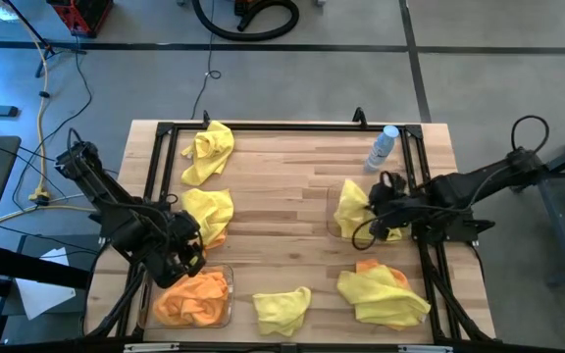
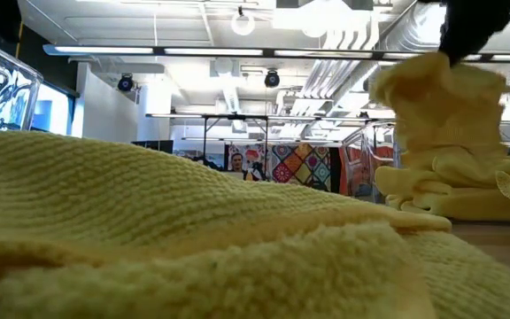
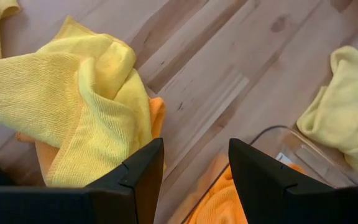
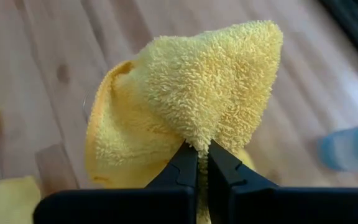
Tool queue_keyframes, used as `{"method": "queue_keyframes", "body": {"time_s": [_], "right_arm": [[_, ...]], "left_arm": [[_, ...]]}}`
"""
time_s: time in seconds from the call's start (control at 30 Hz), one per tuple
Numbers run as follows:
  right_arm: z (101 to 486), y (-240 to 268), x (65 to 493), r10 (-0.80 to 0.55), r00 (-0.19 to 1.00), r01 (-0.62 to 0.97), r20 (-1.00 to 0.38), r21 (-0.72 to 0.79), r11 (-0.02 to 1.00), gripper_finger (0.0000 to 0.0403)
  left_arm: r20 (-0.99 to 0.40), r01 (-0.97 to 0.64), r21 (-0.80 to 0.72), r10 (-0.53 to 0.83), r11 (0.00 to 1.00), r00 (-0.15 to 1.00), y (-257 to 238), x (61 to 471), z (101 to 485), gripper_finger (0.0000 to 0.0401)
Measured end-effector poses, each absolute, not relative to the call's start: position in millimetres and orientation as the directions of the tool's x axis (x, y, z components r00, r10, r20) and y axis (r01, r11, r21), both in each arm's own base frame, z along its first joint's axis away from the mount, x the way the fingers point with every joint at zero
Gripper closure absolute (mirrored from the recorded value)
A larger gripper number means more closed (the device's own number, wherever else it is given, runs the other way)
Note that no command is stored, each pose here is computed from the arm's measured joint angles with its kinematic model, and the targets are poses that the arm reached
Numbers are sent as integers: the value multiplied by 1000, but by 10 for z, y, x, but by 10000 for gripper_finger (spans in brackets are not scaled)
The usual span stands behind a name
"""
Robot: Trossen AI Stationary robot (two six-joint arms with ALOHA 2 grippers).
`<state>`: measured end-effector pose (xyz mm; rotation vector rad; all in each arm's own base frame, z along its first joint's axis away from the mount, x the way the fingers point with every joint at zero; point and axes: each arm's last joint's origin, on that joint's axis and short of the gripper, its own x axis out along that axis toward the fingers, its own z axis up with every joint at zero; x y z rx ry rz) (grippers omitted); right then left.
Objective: Sort microfiber towel by color & place in baskets
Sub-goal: Put the yellow microfiber cloth into the right transparent bin
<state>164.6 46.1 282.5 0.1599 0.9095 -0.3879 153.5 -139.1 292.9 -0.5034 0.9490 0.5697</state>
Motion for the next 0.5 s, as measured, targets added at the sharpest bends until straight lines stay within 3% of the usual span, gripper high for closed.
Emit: {"method": "queue_keyframes", "body": {"time_s": [0.2,0.5], "right_arm": [[2466,426,1886,-130,572,275,-809,40,960,403],[2098,294,2103,-122,483,269,-867,15,963,403]], "left_arm": [[-858,-670,-150,241,727,453,-1349,1572,2929,231],[-858,-688,-154,250,709,449,-1311,1610,2929,231]]}}
